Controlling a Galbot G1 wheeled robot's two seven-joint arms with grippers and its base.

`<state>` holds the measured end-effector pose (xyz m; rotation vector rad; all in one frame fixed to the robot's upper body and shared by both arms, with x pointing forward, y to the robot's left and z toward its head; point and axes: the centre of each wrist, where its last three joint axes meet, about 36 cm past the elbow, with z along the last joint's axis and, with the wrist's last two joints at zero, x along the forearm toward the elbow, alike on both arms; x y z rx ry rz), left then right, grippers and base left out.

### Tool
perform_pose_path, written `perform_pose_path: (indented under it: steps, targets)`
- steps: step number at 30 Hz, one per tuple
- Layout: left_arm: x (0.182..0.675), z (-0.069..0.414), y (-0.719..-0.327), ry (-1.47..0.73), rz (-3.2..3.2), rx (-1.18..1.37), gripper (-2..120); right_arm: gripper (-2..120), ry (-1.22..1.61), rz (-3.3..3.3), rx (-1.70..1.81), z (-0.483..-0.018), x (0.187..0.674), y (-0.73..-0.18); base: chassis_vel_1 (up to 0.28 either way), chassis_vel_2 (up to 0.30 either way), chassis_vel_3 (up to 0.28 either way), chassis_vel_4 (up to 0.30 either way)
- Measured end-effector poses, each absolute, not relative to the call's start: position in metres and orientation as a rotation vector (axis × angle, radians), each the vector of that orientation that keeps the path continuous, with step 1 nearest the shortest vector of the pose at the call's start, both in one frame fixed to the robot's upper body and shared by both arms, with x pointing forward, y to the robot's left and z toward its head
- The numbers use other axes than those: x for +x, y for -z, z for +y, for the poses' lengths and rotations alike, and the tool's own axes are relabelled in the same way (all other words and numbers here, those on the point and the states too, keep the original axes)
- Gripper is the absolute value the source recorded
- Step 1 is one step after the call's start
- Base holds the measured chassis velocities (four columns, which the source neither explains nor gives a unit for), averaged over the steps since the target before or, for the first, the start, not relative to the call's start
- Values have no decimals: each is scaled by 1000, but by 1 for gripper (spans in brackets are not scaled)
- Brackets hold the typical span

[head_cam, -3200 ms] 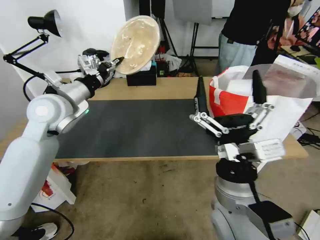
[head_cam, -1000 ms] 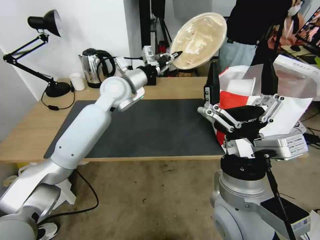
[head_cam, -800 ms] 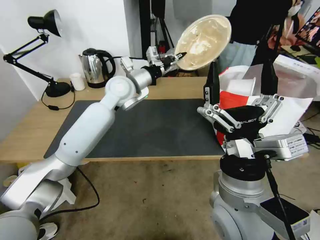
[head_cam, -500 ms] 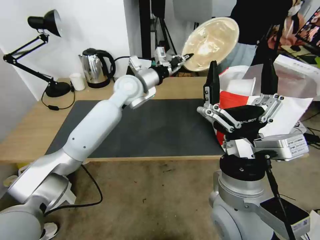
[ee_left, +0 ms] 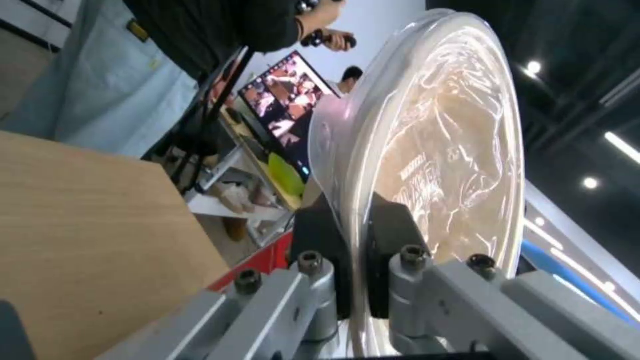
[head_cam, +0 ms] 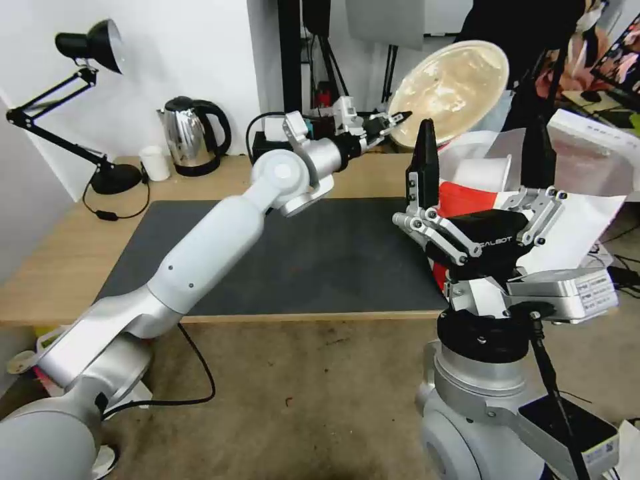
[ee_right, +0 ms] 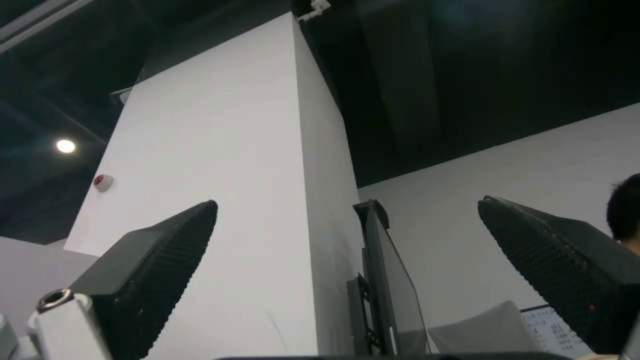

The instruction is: Pick up the trash from the table and place it into the takeout bag.

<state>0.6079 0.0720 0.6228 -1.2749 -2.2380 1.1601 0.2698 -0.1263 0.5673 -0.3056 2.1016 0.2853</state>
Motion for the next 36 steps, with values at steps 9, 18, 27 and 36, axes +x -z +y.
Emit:
perform_pose_path:
  steps: [9, 18, 27, 36]
  targets:
    - [618, 59, -622, -1123, -2245, -1282, 3, 100, -293, 2102, -310, -124, 269, -567, 0, 0, 0, 0]
    - [623, 45, -622, -1070, -2247, -1311, 3, 100, -297, 2099, -310, -124, 269, -568, 0, 0, 0, 0]
    - [629, 24, -623, -1040, -2238, -1350, 3, 100, -299, 2102, -312, -123, 268, -567, 0, 0, 0, 0]
    - [633, 12, -625, -1019, -2239, -1376, 3, 100, -314, 2097, -312, -120, 267, -568, 0, 0, 0, 0]
